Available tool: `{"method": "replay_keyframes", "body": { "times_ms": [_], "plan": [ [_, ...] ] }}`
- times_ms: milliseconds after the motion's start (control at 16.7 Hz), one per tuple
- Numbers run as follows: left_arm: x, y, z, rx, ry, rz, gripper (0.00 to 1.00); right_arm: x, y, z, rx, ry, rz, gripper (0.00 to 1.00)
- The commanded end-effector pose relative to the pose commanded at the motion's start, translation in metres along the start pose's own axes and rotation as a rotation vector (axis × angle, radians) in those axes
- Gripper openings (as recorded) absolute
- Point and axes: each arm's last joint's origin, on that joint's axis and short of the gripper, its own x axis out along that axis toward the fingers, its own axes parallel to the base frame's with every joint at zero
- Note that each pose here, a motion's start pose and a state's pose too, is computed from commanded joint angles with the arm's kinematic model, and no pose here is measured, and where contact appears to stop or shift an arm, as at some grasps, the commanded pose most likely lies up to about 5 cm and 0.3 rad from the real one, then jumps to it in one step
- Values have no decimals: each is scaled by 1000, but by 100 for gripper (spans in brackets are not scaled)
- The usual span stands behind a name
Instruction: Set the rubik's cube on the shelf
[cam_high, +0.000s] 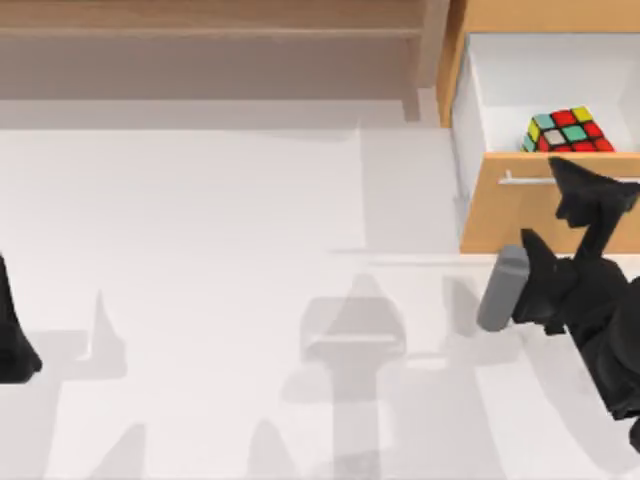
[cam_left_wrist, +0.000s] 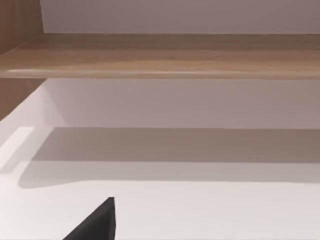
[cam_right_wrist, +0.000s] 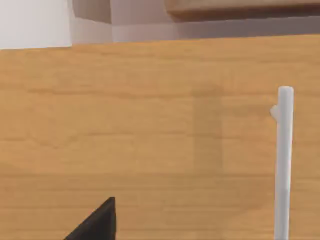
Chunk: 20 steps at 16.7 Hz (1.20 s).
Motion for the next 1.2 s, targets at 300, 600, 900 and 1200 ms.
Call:
{"method": "replay_keyframes", "body": {
  "times_ms": [300,600,900,1200],
  "plan": [
    [0,0,0,0,0,0,100,36,-21,54,121,-166,133,100],
    [0,0,0,0,0,0,100,88,-54,86,277,-140,390,100],
    [0,0,0,0,0,0,100,141,-103,80,482,62,664,100],
    [0,0,0,0,0,0,100,181,-153,40,728,368,865,100]
  ]
}}
